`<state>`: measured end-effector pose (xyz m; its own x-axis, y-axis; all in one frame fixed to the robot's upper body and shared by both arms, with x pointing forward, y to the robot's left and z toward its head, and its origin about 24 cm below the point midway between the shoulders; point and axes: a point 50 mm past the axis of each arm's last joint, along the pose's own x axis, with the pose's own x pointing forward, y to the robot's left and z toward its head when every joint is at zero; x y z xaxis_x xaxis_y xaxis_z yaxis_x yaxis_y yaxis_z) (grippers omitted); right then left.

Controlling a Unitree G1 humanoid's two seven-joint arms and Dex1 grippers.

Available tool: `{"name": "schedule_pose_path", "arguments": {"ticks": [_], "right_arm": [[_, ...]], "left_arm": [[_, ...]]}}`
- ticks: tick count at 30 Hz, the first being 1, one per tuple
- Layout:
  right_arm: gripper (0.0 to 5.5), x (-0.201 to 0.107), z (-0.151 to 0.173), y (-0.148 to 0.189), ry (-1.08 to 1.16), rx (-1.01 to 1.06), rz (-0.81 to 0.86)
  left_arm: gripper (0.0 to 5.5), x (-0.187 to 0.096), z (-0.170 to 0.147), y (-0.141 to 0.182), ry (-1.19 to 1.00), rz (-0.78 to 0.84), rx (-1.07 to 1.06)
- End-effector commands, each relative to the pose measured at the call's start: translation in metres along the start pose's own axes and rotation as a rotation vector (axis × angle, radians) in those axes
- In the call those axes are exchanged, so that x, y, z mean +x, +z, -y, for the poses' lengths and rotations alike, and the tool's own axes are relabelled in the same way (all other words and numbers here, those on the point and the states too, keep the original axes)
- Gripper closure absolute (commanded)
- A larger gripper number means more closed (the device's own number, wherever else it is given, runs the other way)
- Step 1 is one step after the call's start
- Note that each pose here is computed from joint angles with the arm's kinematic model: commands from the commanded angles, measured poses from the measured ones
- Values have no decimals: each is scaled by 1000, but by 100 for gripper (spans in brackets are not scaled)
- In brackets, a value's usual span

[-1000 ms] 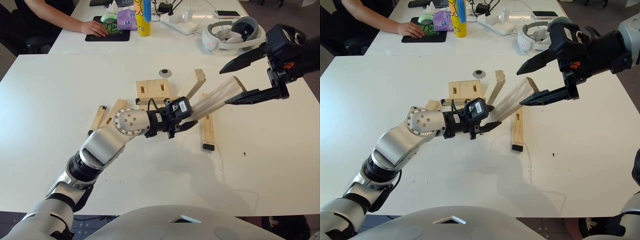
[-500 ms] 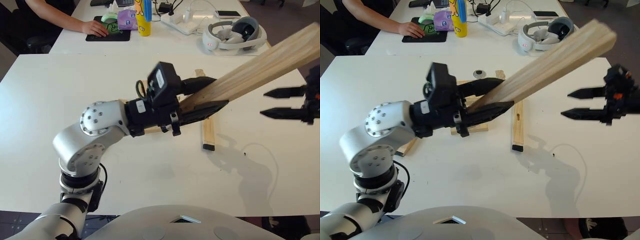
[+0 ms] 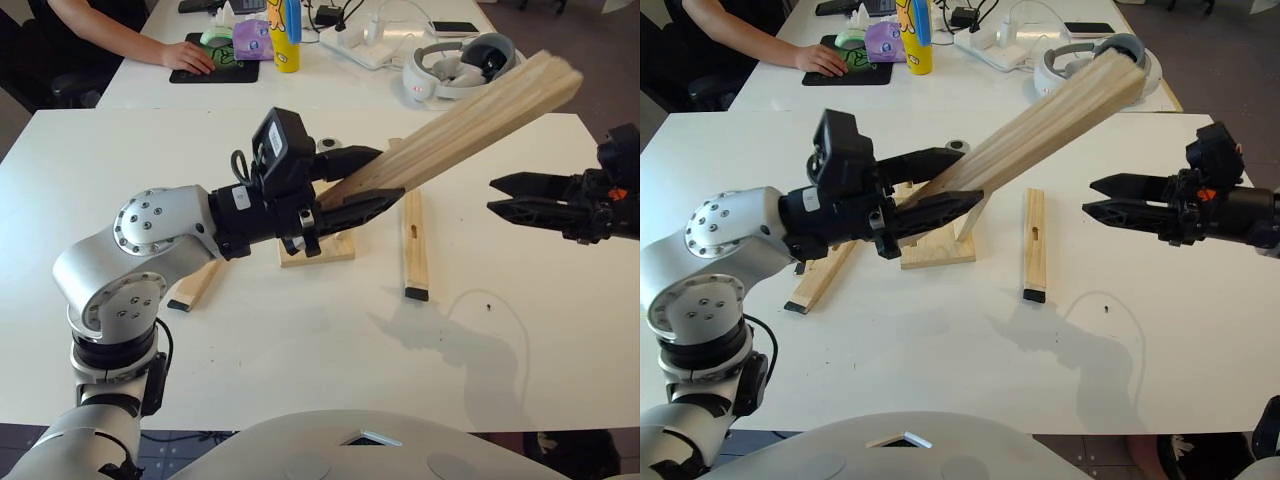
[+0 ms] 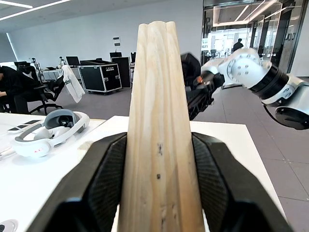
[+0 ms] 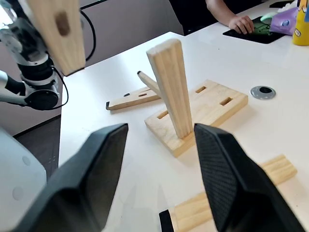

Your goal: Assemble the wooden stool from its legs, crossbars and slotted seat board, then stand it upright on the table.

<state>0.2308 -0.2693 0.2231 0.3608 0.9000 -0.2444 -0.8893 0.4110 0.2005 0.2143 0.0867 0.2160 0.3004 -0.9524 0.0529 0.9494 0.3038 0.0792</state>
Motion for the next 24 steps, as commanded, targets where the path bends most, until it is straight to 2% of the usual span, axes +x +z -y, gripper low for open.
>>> {"name": "schedule_pose_path", "arguments": {"ticks": [1,13,24], "right_arm": [[366,8,-11,27,33,-91,-1],[549,26,-35,58,157,-195,-3],[550,49,-52,61,277,-238,-24]], "left_arm": [[345,2,3,-12,-9,-55,15],[345,6,8,-33,-18,-148,28],[345,11,7,-36,-15,-154,42]]}}
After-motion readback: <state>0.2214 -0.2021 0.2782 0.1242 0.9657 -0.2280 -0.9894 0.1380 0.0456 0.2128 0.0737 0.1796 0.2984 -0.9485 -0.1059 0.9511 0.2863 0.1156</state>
